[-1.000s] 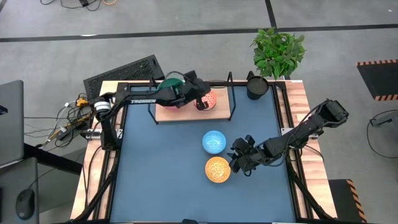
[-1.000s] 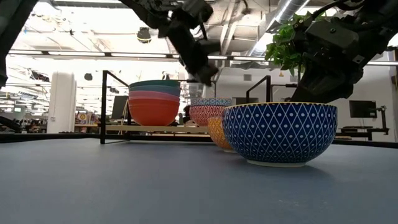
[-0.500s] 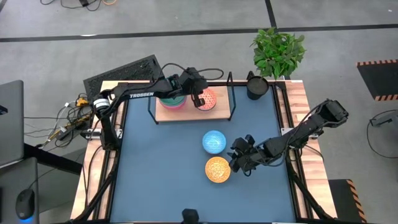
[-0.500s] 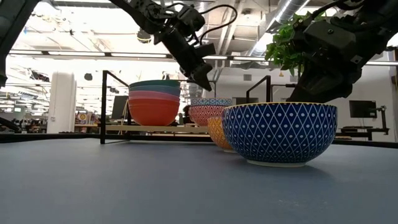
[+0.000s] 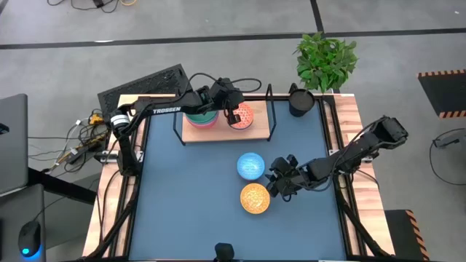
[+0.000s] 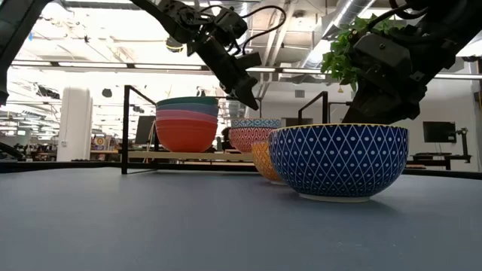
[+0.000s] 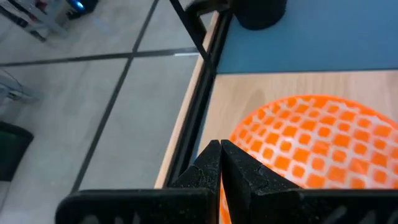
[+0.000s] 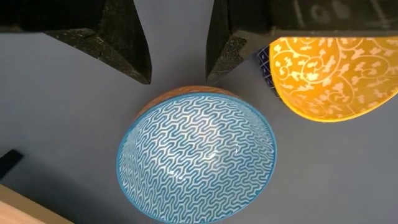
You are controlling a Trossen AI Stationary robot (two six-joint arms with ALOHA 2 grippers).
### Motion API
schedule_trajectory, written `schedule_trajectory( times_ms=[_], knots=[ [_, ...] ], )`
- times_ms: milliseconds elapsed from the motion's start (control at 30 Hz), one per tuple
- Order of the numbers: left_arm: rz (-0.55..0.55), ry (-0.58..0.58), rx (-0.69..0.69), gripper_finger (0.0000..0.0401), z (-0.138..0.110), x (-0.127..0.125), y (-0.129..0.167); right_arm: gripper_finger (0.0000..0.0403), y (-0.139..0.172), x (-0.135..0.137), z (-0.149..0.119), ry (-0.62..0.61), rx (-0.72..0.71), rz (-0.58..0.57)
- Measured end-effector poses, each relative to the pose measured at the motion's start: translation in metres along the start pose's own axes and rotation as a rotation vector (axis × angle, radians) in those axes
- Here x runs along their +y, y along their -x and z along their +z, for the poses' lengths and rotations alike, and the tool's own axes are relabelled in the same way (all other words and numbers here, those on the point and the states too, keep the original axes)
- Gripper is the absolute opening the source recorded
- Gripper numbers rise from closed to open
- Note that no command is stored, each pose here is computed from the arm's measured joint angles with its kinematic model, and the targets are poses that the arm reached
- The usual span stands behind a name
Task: Place and stack bowls onto a shelf
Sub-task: Stack the orange patterned bowl on top of the dark blue patterned bowl on the shelf
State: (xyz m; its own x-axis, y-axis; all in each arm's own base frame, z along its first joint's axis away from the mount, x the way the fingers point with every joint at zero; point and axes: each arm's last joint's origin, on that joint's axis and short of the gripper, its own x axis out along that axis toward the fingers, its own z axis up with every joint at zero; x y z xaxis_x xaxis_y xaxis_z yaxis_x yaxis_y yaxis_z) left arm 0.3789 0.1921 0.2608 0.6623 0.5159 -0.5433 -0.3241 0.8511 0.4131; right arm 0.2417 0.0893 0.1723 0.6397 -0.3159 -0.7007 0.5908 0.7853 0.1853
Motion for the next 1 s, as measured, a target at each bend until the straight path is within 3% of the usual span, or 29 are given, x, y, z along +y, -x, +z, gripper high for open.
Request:
schedule_trajectory(
  times_ms=[800,900,1000],
  knots=[
    [-0.018,-0.006,0.065,0.0,-0.011,-0.014,-0.017,0.0177,0.0,0.002,0.004,0.01,-0.048,0.003],
    [-0.038,-0.017,0.066,0.0,0.002,-0.017,-0.002,0.0177,0.002,0.008,0.016,0.058,-0.109,0.008],
    [-0.039,-0.013,0.024,0.0,0.027,-0.01,0.032,0.0177,0.012,0.019,0.042,0.147,-0.183,0.027]
  ],
)
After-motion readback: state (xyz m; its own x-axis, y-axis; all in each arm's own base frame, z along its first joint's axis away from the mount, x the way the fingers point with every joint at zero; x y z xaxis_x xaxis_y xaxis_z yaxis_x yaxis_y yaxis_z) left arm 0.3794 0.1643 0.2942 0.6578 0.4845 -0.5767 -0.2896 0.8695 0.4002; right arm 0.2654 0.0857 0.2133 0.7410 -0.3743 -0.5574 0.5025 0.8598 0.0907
